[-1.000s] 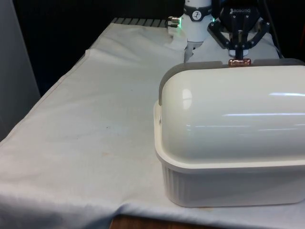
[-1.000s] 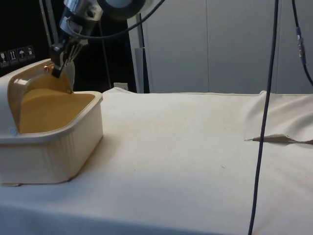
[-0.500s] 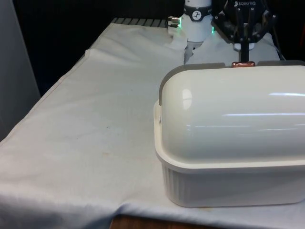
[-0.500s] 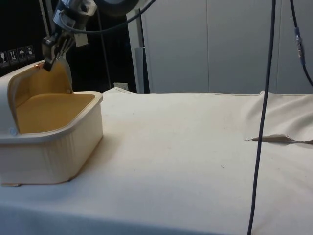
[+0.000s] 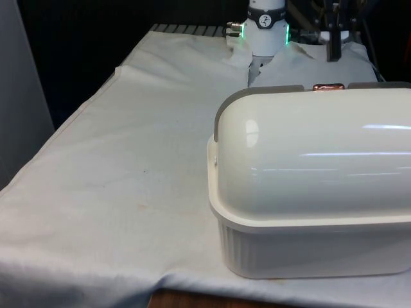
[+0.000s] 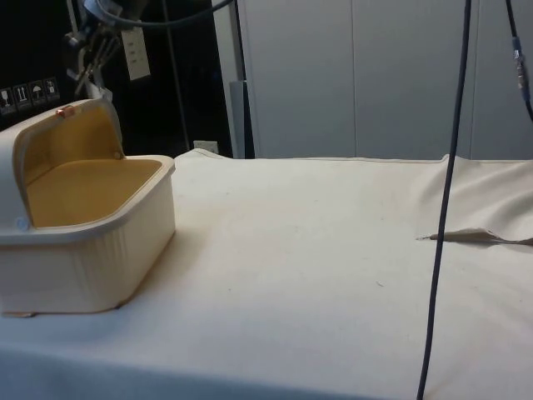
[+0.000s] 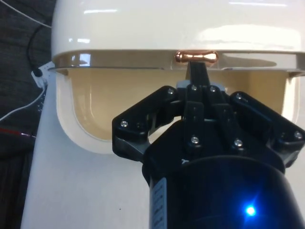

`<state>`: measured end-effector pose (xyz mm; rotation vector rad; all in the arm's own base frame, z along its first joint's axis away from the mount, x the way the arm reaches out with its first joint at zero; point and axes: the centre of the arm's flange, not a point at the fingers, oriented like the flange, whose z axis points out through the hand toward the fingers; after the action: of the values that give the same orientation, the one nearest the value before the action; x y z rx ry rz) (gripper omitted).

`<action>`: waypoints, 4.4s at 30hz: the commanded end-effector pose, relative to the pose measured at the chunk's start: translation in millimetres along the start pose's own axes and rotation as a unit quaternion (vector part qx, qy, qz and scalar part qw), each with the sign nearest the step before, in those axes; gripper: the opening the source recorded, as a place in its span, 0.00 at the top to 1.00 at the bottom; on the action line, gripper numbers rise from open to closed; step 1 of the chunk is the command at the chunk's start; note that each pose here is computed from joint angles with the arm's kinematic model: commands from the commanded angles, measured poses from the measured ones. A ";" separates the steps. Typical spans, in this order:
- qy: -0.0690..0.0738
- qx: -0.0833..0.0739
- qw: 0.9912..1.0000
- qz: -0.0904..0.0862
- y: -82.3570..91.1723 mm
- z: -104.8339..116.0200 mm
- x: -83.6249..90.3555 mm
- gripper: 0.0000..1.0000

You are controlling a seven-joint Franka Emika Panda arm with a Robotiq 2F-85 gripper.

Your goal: Open the lid, then close it.

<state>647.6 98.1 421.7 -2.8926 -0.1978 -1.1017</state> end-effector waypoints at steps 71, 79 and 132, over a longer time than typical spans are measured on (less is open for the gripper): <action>-0.066 0.006 0.997 -0.049 0.8 -50.9 40.4 0.20; -0.059 0.005 0.997 -0.048 1.5 -46.4 46.3 0.00; -0.134 -0.011 0.989 -0.063 1.4 12.2 95.2 0.00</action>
<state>725.0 106.9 477.6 -3.0819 -0.3857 -0.7196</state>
